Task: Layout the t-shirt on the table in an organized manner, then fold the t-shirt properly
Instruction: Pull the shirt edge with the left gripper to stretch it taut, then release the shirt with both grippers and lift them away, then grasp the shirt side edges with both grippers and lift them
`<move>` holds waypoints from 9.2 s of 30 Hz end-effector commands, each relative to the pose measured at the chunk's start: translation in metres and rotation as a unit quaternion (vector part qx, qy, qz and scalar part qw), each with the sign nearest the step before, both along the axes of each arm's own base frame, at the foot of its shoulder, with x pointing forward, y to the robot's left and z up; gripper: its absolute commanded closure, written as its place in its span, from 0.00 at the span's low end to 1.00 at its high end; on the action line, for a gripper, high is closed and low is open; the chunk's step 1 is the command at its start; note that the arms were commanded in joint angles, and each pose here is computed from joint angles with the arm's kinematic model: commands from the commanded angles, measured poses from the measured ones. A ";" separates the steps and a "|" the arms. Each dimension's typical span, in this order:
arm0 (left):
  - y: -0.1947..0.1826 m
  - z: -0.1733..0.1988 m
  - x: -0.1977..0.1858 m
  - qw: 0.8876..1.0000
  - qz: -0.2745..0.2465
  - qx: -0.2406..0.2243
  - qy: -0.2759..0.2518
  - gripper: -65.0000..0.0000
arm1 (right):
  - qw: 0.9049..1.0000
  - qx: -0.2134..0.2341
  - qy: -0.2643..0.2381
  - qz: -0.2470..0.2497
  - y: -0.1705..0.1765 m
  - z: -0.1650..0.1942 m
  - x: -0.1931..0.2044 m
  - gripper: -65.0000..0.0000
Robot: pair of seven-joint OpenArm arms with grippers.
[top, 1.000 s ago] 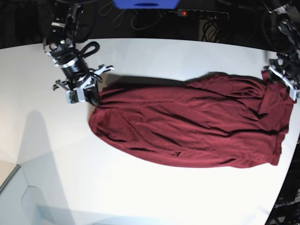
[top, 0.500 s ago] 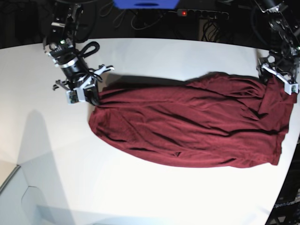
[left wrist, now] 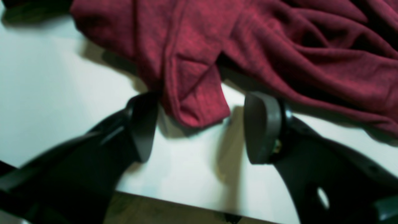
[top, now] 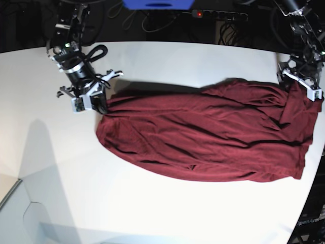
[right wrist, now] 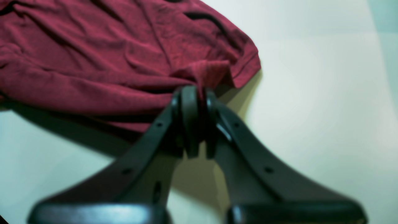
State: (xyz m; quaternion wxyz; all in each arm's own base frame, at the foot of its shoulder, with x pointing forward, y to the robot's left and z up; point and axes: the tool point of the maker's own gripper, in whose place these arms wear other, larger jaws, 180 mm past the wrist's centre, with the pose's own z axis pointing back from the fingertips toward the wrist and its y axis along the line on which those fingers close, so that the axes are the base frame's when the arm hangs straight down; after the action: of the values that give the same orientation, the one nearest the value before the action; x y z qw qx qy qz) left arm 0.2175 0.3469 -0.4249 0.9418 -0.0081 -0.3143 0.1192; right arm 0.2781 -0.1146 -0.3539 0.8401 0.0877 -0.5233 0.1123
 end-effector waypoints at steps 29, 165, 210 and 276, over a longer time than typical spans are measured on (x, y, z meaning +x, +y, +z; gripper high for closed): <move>0.058 0.157 -0.021 0.978 -0.005 0.205 -0.042 1.00 | 0.999 0.010 -0.036 0.001 0.002 0.019 0.012 1.00; 0.122 0.004 -0.026 0.959 -0.104 0.163 0.207 0.96 | 0.999 -0.003 0.021 -0.028 -0.036 -0.024 0.001 1.00; -0.009 0.027 0.151 0.973 -0.196 0.123 0.024 0.51 | 0.988 -0.012 -0.055 -0.146 -0.104 0.027 0.022 0.46; 0.016 0.083 0.128 0.978 -0.136 0.153 -0.029 1.00 | 0.993 0.032 0.072 0.093 0.035 -0.056 0.145 1.00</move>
State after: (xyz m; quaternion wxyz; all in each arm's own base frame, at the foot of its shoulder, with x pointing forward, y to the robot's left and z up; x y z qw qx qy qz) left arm 0.3413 0.3501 -0.3584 0.9374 0.0723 -0.3348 -0.0630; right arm 0.4132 -0.0698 -0.4225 0.8646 0.1796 -0.4388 0.1662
